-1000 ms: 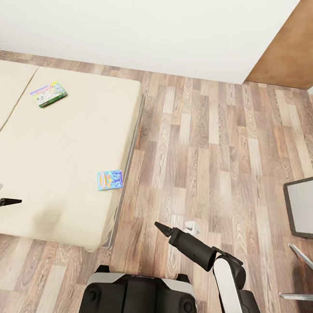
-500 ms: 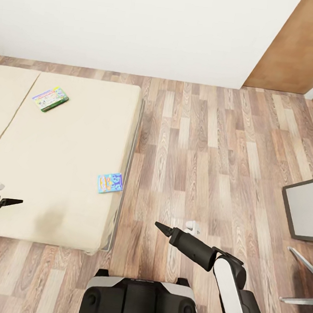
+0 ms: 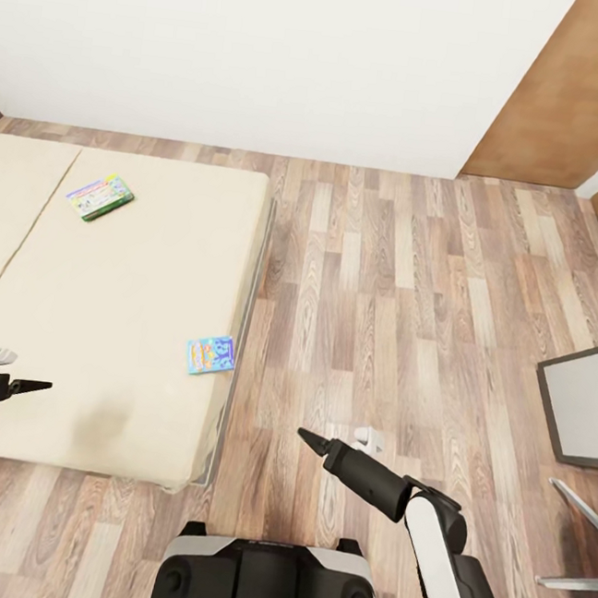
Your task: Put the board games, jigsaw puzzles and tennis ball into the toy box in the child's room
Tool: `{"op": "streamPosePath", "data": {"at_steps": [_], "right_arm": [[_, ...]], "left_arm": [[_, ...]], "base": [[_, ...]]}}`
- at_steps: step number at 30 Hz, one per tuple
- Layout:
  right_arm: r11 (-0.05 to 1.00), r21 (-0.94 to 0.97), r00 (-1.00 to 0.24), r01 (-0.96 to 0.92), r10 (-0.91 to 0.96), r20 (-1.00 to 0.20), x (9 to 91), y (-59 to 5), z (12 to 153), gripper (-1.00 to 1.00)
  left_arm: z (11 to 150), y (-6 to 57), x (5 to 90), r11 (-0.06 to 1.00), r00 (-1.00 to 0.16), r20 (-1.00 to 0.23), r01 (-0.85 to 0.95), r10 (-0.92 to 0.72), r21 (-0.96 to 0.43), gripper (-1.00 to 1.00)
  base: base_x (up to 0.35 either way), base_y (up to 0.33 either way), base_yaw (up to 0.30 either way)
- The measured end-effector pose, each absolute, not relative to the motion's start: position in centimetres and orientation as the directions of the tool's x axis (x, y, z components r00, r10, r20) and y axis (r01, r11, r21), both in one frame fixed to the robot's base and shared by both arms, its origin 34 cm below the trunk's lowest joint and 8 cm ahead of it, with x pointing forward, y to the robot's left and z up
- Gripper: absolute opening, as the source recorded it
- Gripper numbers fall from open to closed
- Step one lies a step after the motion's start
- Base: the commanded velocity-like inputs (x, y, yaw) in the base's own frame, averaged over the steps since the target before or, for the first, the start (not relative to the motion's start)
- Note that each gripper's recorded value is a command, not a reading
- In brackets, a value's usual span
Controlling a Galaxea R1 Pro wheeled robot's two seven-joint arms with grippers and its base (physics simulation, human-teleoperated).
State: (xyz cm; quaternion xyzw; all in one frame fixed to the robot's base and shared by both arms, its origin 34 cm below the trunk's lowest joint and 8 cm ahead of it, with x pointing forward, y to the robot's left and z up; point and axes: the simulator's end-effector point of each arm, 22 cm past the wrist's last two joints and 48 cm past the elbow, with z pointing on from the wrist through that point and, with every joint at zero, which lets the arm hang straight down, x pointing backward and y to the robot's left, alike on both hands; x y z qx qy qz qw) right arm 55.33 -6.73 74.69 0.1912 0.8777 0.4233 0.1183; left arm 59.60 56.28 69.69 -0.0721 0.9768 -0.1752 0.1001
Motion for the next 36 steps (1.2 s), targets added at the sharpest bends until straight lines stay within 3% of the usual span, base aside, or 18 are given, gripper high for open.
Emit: {"op": "streamPosePath", "data": {"at_steps": [36], "right_arm": [[0.578,0.794,-0.879,0.192,0.461,-0.123,57.2,-7.7,76.7,1.00]], "left_arm": [[71.0,54.0,60.2,0.917,-0.966,-0.195,-0.081,-0.168,-0.391,1.00]], "base": [[0.000,0.000,0.000]]}}
